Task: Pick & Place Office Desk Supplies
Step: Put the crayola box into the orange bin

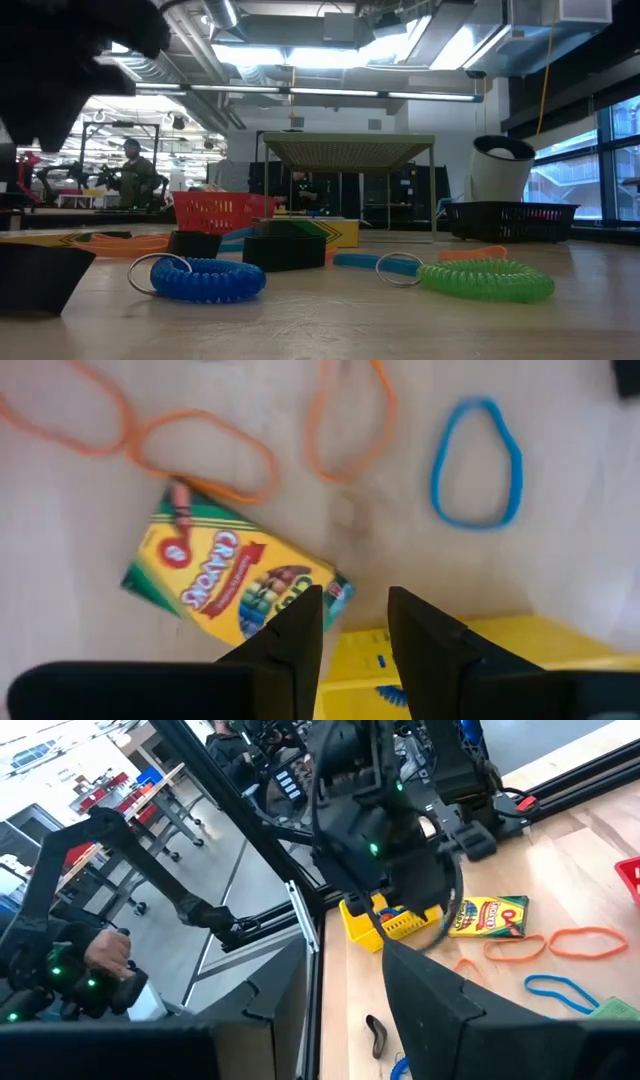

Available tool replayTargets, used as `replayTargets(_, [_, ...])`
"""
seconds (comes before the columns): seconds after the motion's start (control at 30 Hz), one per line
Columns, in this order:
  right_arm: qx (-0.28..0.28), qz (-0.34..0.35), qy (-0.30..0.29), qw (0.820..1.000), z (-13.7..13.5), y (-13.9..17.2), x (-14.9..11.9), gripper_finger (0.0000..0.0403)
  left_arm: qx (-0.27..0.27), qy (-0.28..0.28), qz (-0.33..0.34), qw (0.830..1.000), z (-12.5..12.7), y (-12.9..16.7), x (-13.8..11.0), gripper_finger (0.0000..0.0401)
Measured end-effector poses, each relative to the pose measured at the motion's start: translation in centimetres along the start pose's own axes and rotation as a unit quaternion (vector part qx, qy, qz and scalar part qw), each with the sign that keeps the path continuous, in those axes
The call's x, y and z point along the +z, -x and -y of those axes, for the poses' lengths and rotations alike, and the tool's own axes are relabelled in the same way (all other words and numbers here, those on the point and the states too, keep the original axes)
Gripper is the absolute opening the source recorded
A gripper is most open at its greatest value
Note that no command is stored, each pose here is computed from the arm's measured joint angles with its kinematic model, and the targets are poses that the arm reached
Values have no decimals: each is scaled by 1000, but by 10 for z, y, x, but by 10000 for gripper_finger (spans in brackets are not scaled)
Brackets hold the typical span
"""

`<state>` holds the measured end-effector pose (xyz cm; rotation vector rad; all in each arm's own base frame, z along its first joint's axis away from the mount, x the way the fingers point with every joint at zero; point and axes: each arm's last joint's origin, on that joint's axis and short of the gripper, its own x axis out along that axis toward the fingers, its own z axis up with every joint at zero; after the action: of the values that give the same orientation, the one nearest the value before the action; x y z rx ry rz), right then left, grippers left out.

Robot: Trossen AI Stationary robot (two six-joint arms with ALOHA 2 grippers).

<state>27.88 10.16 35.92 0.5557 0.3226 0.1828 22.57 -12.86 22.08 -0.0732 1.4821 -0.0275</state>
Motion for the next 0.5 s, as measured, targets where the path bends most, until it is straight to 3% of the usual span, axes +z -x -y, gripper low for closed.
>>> replayTargets(0.13, [1, -1, 1, 1000, -1, 0, -1, 135, -20, -40, -41, 998, 2, -14, 4, 109])
replayTargets(0.5, [4, -3, 1, 1000, -3, 0, -2, 135, 10, -59, -59, 997, 6, -33, 9, 125])
